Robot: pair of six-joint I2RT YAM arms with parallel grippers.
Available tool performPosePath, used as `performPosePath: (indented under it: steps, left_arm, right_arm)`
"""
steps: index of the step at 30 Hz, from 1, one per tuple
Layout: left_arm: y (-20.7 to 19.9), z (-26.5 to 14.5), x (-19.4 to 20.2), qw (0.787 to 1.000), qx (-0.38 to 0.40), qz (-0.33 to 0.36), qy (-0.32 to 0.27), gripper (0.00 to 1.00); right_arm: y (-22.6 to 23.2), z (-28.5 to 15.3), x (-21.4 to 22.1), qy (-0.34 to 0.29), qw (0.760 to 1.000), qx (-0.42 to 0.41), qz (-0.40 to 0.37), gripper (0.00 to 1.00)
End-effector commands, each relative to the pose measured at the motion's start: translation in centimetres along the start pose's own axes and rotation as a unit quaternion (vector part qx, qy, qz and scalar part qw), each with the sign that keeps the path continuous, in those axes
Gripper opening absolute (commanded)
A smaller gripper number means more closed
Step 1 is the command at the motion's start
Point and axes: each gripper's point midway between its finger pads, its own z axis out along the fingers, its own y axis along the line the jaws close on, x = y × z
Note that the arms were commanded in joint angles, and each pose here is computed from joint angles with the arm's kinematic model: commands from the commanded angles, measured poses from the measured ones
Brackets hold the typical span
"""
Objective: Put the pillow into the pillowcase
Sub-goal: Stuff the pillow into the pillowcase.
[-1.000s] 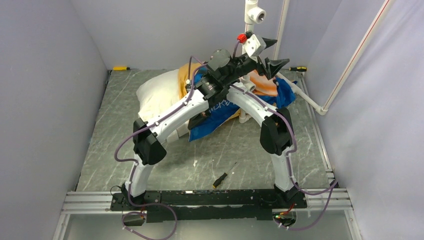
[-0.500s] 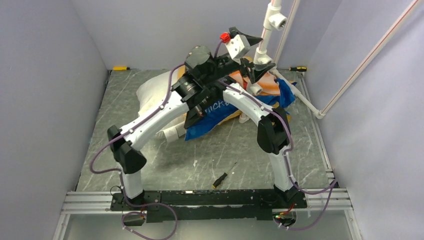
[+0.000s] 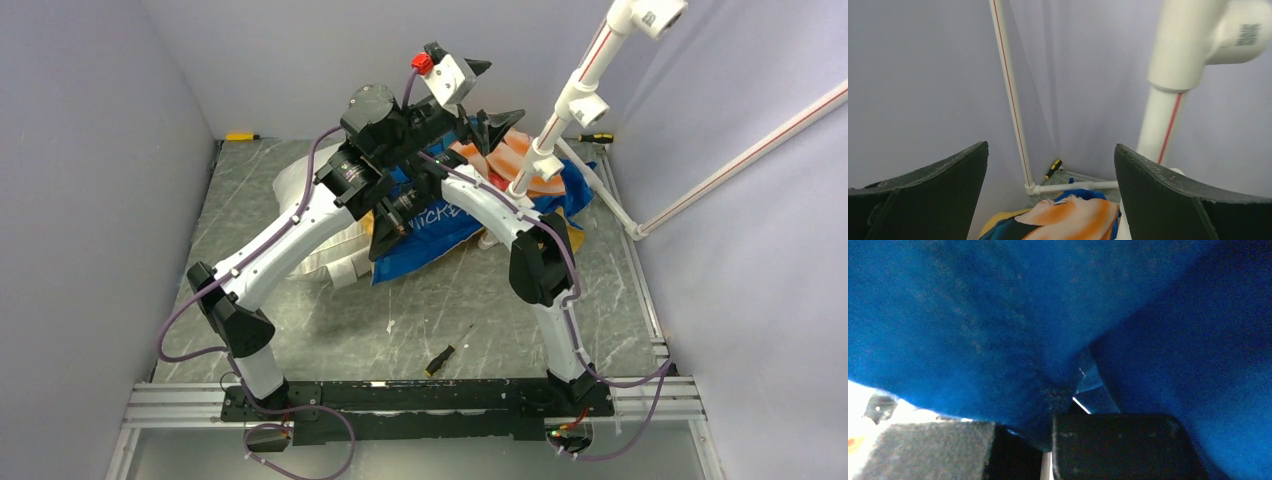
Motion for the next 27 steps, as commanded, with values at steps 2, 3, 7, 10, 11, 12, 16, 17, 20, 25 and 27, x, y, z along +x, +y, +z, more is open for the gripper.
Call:
performPosePath:
  steps: [2,3,7,10,11,12,16,17,20,25,27]
  left_arm:
    - [0.5,-0.4,-1.1,1.000,0.010,-0.026,-0.004,0.99]
    - [0.3,-0.4,-1.1,0.999,0.016,-0.030,-0.004,0.99]
    - [-1.2,-0.7,-1.3,0.997,0.055,-0.046,0.000,0.99]
    - [-4.4,-1.4,-2.1,0.988,0.145,-0.048,-0.014,1.00]
    - [-5.6,-1.7,-2.4,0.982,0.180,-0.062,-0.017,0.99]
    - [-6.9,-2.1,-2.6,0.973,0.216,-0.078,-0.017,1.00]
    - [-9.5,-3.4,-2.0,0.952,0.288,-0.107,0.008,0.99]
    - [-10.1,-3.8,-1.9,0.946,0.306,-0.109,0.009,0.99]
    - [-11.9,-4.5,-1.8,0.933,0.341,-0.117,0.014,0.99]
    - [-14.6,-3.4,-0.2,0.931,0.350,-0.099,0.037,0.99]
    - [-15.1,-2.4,0.3,0.942,0.324,-0.084,0.037,0.99]
  right_arm:
    - [0.8,0.9,0.0,0.014,1.000,-0.013,-0.002,0.00]
    - [0.7,0.9,0.0,0.016,1.000,-0.012,-0.002,0.00]
    - [0.4,0.8,0.2,0.021,1.000,-0.003,0.000,0.00]
    - [0.2,0.9,0.6,0.026,1.000,-0.003,0.004,0.00]
    - [0.1,0.9,0.6,0.028,1.000,-0.003,0.004,0.00]
    - [0.1,0.8,0.6,0.028,1.000,-0.003,0.003,0.00]
    - [0.1,0.6,0.5,0.030,1.000,-0.002,0.003,0.00]
    - [0.0,0.6,0.5,0.029,1.000,-0.001,0.002,0.00]
    - [-0.1,0.5,0.6,0.029,1.000,0.000,0.005,0.00]
    - [-0.2,0.3,0.7,0.029,1.000,-0.001,0.009,0.00]
    - [-0.2,0.3,0.7,0.029,1.000,-0.001,0.009,0.00]
